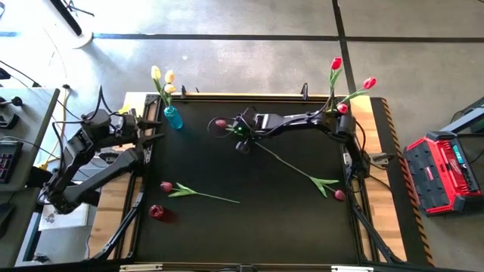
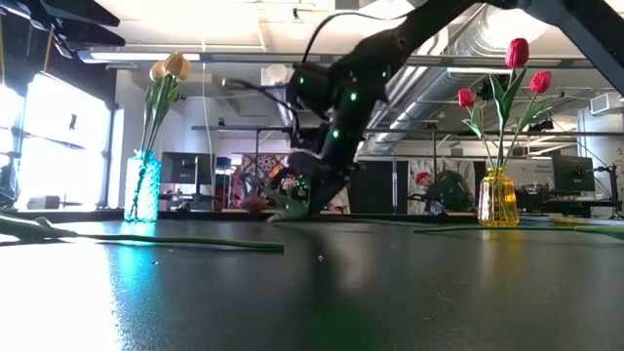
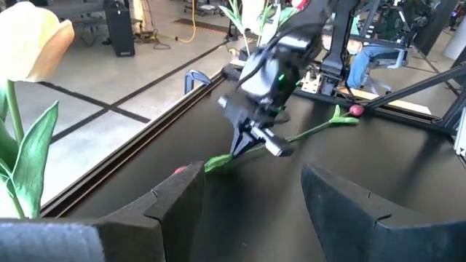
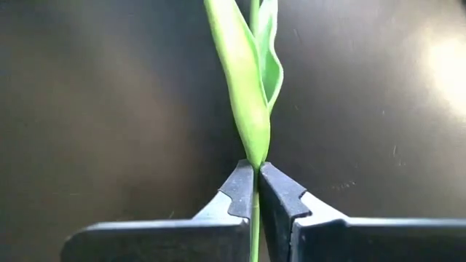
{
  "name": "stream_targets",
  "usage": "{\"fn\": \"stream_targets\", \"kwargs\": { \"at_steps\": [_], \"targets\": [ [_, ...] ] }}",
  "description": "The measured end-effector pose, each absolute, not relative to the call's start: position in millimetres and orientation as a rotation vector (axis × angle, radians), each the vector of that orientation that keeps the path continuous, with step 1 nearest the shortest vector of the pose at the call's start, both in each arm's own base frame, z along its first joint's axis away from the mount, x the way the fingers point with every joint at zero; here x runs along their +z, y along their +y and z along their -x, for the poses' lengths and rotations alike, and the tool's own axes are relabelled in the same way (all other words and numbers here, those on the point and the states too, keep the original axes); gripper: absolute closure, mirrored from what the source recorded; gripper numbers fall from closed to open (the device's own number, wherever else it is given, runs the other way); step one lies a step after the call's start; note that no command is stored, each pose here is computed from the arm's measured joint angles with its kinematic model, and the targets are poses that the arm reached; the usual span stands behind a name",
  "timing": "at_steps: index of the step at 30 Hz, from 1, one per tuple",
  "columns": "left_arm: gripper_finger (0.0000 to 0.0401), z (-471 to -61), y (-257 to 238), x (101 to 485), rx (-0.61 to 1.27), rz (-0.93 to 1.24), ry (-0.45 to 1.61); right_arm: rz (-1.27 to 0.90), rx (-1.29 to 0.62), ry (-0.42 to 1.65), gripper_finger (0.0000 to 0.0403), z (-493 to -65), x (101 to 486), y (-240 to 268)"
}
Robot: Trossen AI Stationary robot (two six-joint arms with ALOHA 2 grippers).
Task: Sort flowers into vase by color
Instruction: Put the top dark red tulip into the red vase
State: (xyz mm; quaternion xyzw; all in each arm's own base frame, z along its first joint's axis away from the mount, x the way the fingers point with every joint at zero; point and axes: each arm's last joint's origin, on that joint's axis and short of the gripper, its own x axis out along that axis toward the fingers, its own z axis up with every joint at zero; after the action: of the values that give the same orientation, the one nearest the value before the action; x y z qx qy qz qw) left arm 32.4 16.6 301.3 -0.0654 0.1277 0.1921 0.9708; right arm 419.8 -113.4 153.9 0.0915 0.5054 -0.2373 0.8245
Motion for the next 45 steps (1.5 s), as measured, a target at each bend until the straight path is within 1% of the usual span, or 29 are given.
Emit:
{"fn": "stream_targets", "kwargs": {
  "at_steps": [3, 6, 11, 15, 17, 21, 28, 31, 34, 37, 45],
  "targets": [
    [0.0185, -36, 20, 301, 0.387, 0.148, 0.281, -0.202, -0.5, 1.034, 0.0401, -419, 169, -107],
    [0.0185, -44, 27, 298, 0.395, 0.247, 0.284, -0.192, -0.484, 0.998, 0.0402, -419, 184, -97],
    [0.0185, -61, 40, 281, 0.333, 0.313, 0.289, -0.163, -0.447, 0.927, 0.0402, -417, 212, -77],
    [0.0185, -69, 44, 270, 0.298, 0.323, 0.283, -0.138, -0.443, 0.892, 0.0402, -409, 226, -63],
    [0.0185, -72, 44, 268, 0.282, 0.33, 0.278, -0.133, -0.446, 0.877, 0.0402, -402, 227, -57],
    [0.0185, -74, 42, 268, 0.249, 0.327, 0.269, -0.169, -0.439, 0.771, 0.0403, -380, 222, -48],
    [0.0185, -81, 42, 278, 0.226, 0.275, 0.189, -0.272, -0.353, 0.442, 0.0403, -337, 215, -31],
    [0.0185, -89, 43, 278, 0.199, 0.266, 0.186, -0.278, -0.311, 0.36, 0.0403, -326, 211, -21],
    [0.0185, -103, 45, 274, 0.153, 0.263, 0.197, -0.282, -0.27, 0.313, 0.0403, -320, 205, -9],
    [0.0185, -119, 46, 266, 0.094, 0.241, 0.166, -0.276, -0.259, 0.279, 0.0403, -318, 202, 2],
    [0.0185, -155, 41, 252, 0.018, 0.163, 0.094, -0.232, -0.222, 0.156, 0.0403, -318, 214, 32]
  ]
}}
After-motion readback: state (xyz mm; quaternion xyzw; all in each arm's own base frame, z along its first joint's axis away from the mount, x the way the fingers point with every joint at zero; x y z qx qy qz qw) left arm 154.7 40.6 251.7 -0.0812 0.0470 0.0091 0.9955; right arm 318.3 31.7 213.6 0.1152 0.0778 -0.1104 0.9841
